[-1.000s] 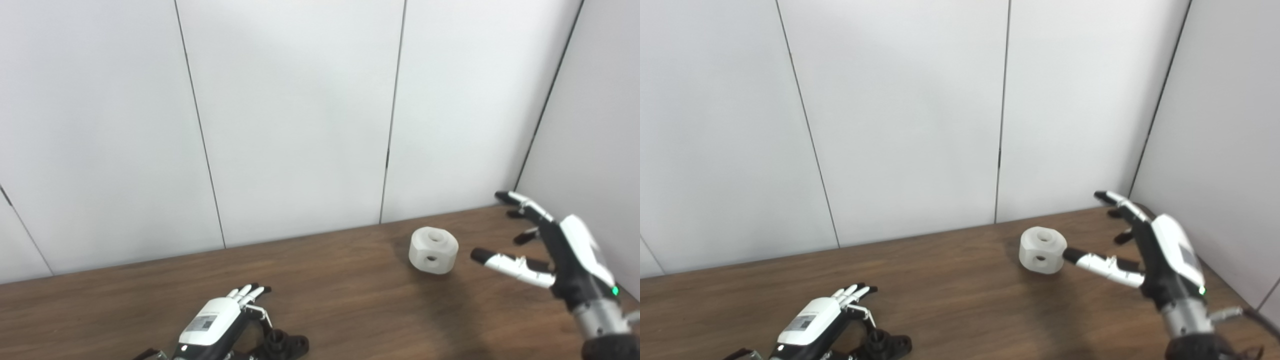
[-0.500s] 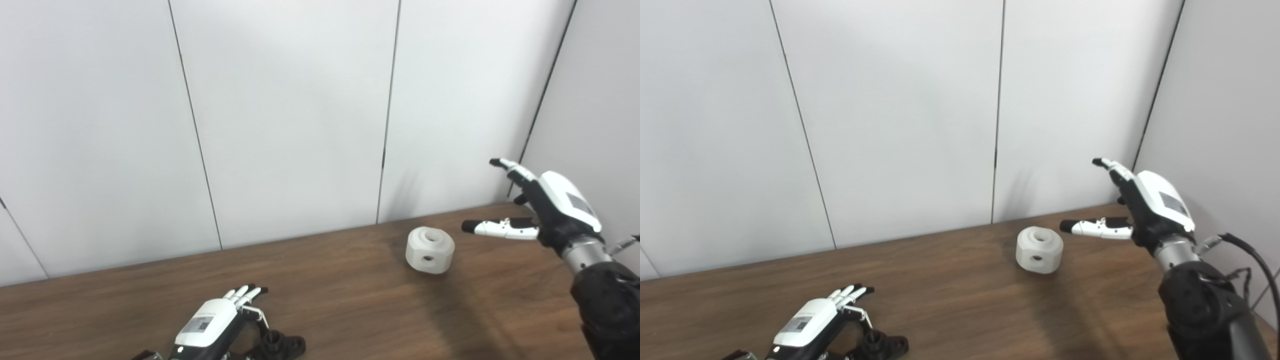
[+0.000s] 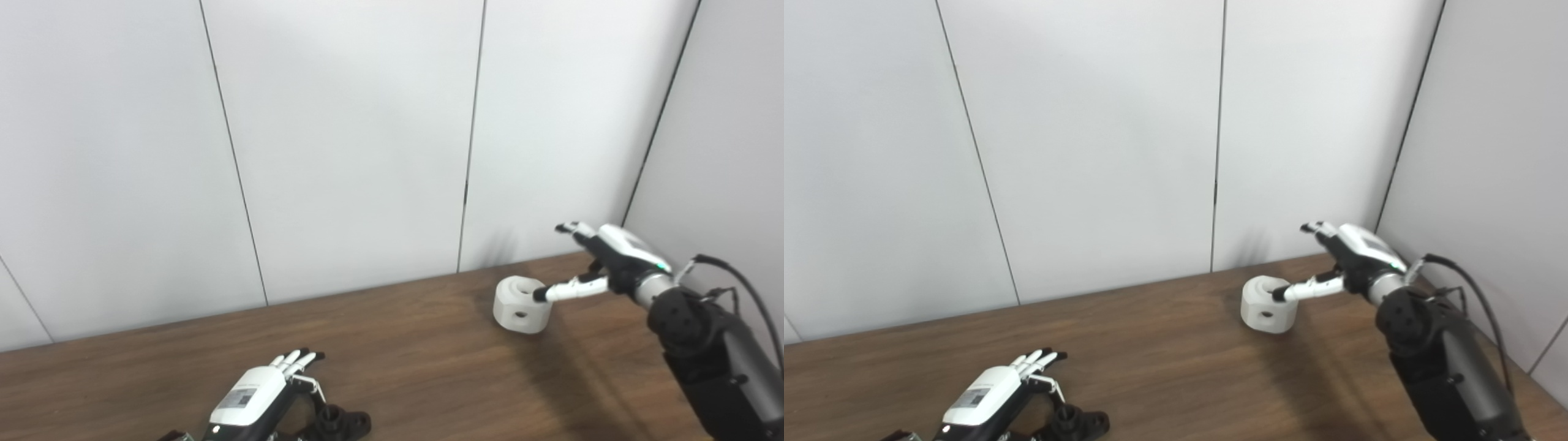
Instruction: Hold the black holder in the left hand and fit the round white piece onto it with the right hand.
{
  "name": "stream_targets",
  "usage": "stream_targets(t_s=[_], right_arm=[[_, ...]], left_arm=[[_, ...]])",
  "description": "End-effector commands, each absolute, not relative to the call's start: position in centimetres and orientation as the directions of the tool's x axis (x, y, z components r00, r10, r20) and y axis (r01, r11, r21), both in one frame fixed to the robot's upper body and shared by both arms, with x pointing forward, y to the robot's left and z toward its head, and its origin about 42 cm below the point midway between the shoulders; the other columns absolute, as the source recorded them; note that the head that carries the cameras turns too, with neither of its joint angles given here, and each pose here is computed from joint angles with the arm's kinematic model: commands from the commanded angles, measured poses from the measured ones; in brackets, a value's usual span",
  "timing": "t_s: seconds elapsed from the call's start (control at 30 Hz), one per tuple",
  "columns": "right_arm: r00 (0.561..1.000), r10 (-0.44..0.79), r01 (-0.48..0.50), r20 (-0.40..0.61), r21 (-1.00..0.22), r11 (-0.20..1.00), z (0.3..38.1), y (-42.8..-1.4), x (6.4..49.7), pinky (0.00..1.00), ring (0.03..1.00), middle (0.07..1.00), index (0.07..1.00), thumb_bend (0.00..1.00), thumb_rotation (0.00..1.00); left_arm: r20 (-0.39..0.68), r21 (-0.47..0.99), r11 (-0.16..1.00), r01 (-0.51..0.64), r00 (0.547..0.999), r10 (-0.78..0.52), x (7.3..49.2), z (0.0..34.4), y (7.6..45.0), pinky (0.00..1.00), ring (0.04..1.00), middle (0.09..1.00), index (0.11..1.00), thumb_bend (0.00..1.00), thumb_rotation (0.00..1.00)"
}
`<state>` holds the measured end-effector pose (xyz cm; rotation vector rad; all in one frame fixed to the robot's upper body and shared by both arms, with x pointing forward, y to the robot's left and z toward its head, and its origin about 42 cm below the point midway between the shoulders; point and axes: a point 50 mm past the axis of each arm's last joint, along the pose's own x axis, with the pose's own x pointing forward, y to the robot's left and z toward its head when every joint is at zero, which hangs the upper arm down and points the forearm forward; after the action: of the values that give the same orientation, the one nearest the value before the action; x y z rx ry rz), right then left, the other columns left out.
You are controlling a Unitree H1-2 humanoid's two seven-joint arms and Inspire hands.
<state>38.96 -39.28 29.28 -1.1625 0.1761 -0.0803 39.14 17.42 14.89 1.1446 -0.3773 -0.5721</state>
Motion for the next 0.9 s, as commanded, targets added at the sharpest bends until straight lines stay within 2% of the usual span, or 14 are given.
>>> stream_targets(t_s=[0.0, 0.4, 0.57, 0.87], right_arm=[[0.988, -0.152, 0.028, -0.026, -0.941, 0.337, 32.3, -39.6, 39.9, 0.76, 0.995, 1.000, 0.951, 1.00, 0.50], [0.980, -0.140, -0.092, -0.139, -0.951, 0.297, 31.1, -38.5, 43.5, 0.86, 1.000, 1.000, 0.975, 1.00, 0.54], [0.980, -0.141, -0.097, -0.142, -0.952, 0.289, 31.2, -37.7, 44.5, 0.89, 1.000, 1.000, 0.979, 1.00, 0.55], [0.977, -0.161, -0.090, -0.142, -0.952, 0.293, 31.0, -37.5, 45.5, 0.94, 1.000, 1.000, 0.979, 1.00, 0.53]], left_arm=[[0.009, 0.939, 0.284, 0.196, 0.809, -0.588, 40.1, 15.9, 18.3, 1.00, 1.000, 0.957, 0.481, 0.52, 0.05], [-0.017, 0.944, 0.257, 0.209, 0.806, -0.591, 39.9, 16.4, 18.5, 1.00, 1.000, 0.960, 0.482, 0.52, 0.05], [-0.048, 0.946, 0.234, 0.226, 0.808, -0.588, 40.0, 16.6, 18.9, 1.00, 1.000, 0.974, 0.483, 0.52, 0.05], [-0.033, 0.945, 0.245, 0.216, 0.810, -0.586, 40.2, 16.4, 19.8, 1.00, 1.000, 0.972, 0.483, 0.52, 0.05]])
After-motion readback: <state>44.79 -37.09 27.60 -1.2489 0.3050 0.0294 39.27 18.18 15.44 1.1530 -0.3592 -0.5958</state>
